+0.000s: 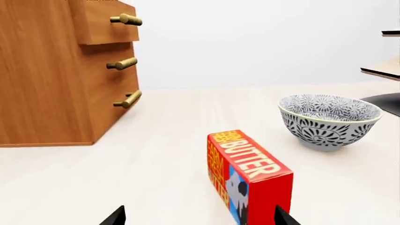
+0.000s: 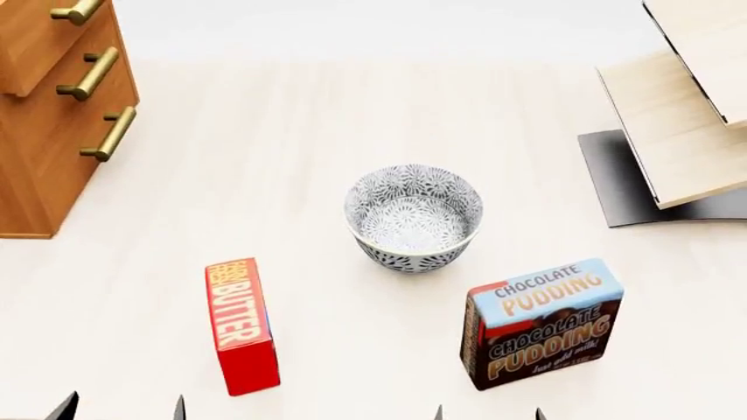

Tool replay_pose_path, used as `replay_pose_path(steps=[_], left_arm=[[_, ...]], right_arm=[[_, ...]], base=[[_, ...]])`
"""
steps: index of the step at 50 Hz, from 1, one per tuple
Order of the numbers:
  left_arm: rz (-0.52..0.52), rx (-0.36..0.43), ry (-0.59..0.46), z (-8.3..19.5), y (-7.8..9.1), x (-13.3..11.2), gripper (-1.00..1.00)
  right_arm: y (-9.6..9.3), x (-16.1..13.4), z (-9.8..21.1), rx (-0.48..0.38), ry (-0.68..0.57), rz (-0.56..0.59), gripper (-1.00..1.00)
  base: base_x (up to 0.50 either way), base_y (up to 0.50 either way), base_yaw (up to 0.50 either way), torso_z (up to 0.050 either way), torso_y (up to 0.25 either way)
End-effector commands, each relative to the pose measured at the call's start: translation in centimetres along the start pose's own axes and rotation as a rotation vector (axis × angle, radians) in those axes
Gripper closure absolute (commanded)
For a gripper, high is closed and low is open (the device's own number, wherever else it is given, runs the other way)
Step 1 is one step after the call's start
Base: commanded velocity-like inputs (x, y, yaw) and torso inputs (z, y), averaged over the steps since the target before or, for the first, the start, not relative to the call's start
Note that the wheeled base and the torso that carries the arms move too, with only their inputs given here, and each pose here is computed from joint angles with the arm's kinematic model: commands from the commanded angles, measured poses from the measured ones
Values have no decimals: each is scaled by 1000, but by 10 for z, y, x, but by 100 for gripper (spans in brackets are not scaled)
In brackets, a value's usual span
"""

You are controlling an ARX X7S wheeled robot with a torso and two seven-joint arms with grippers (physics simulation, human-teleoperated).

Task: Close the top drawer of the cabinet and put the bowl on top of it.

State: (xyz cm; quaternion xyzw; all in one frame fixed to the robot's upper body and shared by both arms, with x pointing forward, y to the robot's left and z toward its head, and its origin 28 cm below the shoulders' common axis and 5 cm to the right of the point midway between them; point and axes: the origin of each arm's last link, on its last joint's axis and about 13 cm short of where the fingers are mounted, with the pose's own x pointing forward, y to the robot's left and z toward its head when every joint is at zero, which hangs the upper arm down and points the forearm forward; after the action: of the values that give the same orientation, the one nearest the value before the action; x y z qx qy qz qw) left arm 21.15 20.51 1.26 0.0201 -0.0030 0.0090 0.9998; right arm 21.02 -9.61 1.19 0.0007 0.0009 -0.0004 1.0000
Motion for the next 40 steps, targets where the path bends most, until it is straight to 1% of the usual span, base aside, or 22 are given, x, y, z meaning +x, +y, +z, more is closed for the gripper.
replay_pose_path(steps=[1, 2, 4, 5, 6, 7, 8, 10, 14, 16, 18, 19, 24, 27, 29, 31, 32, 34, 35, 36, 37, 40], left_arm=[[11, -57, -35, 3, 2, 0, -100], [28, 19, -2, 0, 3, 1, -100], [7, -50, 47, 7, 5, -2, -100], [25, -50, 28, 16, 8, -1, -100], [27, -66, 31, 26, 10, -1, -100], [32, -88, 38, 31, 12, -1, -100], [28, -71, 33, 39, 14, 1, -100], [76, -2, -19, 56, 21, 7, -100], [65, 11, -5, 76, 23, 9, -100], [26, 29, 13, 89, 22, 9, -100], [-28, -34, 24, 103, 22, 6, -100], [-15, -9, 5, 118, 26, 6, -100], [-31, -33, -10, 159, 33, 1, -100], [-39, -27, -27, 180, 38, -1, -100], [-41, -15, -33, 189, 40, -1, -100], [-57, 17, -33, 203, 43, 0, -100], [-59, 14, -33, 207, 44, 0, -100], [-66, 18, -27, 217, 49, 1, -100], [-59, 10, -25, 222, 53, 3, -100], [-58, 12, -25, 226, 54, 2, -100], [-60, 10, -25, 230, 56, 1, -100], [-42, -2, -55, 239, 60, -5, -100]], right_arm=[[1, 0, 0, -7, 5, -3, -100], [0, 1, 1, -15, 1, -16, -100], [2, 0, 5, 76, 45, 19, -100], [3, 1, 9, 0, 46, -10, -100], [5, 1, 17, -10, 41, -12, -100], [5, 2, 21, 2, 41, -7, -100], [6, 3, 29, -4, 38, -5, -100], [7, 6, 47, -23, 24, 0, -100], [7, 8, 78, -21, 5, 26, -100], [8, 7, 100, -17, -9, 55, -100], [7, 7, 112, -16, -14, 64, -100], [6, 5, 125, -3, -26, 84, -100], [2, -1, 154, -7, -41, 112, -100], [-2, -9, 167, -14, -53, 120, -100], [-4, -13, 168, -26, -62, 123, -100], [-10, -17, 200, -31, -115, 129, -100], [-12, -17, 209, -49, -84, 131, -100], [-16, -22, 207, -62, -84, 152, -100], [-29, -12, 224, -69, -96, 66, -100], [-25, -21, 220, -71, -100, 48, -100], [-22, -26, 222, -75, -102, 133, -100], [-25, -31, 228, -80, -110, 140, -100]], base=[[0, 0, 0, 50, 72], [0, 0, 0, 0, 0], [0, 0, 0, 0, 0], [0, 0, 0, 0, 0], [0, 0, 0, 0, 0], [0, 0, 0, 0, 0], [0, 0, 0, 0, 0], [0, 0, 0, 0, 0], [0, 0, 0, 0, 0], [0, 0, 0, 0, 0], [0, 0, 0, 0, 0], [0, 0, 0, 0, 0], [0, 0, 0, 0, 0], [0, 0, 0, 0, 0], [0, 0, 0, 0, 0], [0, 0, 0, 0, 0], [0, 0, 0, 0, 0], [0, 0, 0, 0, 0], [0, 0, 0, 0, 0], [0, 0, 0, 0, 0], [0, 0, 0, 0, 0], [0, 0, 0, 0, 0]])
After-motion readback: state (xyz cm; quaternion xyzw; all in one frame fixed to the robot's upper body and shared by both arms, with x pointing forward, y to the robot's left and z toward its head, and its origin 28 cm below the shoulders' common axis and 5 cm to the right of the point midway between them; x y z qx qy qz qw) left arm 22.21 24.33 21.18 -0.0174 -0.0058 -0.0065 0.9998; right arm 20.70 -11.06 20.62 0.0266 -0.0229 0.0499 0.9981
